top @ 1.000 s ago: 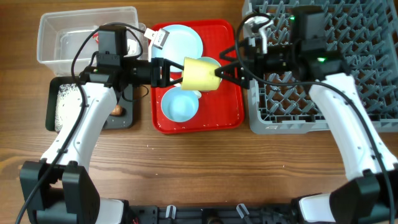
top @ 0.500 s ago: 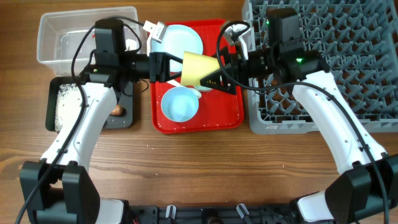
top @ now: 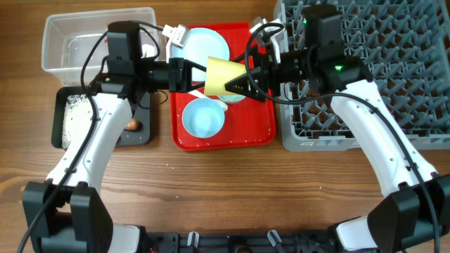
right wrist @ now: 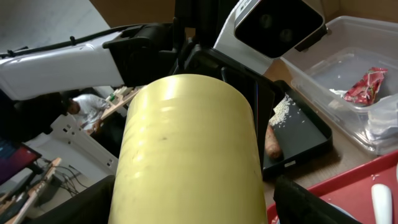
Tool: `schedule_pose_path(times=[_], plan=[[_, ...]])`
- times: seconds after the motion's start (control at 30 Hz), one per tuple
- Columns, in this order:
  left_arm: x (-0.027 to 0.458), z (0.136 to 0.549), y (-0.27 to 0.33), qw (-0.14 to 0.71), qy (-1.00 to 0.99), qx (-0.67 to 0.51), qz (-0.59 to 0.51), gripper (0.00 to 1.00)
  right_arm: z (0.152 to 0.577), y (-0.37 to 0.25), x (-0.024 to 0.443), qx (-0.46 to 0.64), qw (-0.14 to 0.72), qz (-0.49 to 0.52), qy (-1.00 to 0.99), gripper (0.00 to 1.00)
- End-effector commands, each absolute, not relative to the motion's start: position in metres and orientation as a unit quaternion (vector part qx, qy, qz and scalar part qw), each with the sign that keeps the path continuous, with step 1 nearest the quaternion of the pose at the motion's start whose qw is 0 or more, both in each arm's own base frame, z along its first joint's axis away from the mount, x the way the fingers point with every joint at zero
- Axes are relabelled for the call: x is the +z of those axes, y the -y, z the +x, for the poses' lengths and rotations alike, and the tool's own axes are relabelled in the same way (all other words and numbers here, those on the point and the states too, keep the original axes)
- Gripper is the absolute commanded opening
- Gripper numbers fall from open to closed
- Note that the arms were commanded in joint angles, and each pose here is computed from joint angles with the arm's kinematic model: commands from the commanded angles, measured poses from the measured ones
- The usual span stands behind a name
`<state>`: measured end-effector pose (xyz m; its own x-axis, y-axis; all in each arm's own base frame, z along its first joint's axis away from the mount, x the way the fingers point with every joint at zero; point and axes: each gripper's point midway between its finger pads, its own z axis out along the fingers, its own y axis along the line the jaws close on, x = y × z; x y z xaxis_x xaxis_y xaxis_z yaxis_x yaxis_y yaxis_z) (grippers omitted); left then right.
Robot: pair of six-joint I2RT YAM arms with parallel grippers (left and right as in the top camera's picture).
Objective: Sort waste into correct bins and load items into the dishwasher rack
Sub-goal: 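Lift the yellow cup and pass it to the right gripper, then carry the yellow cup into the rack with right gripper and release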
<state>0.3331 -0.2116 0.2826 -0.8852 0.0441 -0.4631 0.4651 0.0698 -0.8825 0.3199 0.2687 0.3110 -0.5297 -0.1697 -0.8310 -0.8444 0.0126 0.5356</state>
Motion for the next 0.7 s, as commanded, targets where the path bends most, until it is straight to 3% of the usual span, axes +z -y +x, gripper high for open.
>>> schedule_pose_path(times=[0.0, 0.13, 0.37, 0.67], plan=[[0.295, 0.328, 0.21, 0.16, -0.703, -0.667, 0.191, 0.04, 0.322, -0.271, 0.302, 0.587, 0.275, -0.378, -0.661, 0.77], [0.295, 0.328, 0.21, 0.16, -0.702, -0.667, 0.191, 0.04, 0.322, -0.27, 0.301, 0.588, 0.272, -0.376, -0.663, 0.64], [0.295, 0.328, 0.21, 0.161, -0.703, -0.666, 0.19, 0.05, 0.323, -0.27, 0.301, 0.586, 0.273, -0.375, -0.664, 0.55], [0.295, 0.329, 0.21, 0.161, -0.703, -0.666, 0.19, 0.29, 0.349, -0.235, 0.301, 0.577, 0.291, -0.325, -0.69, 0.54]])
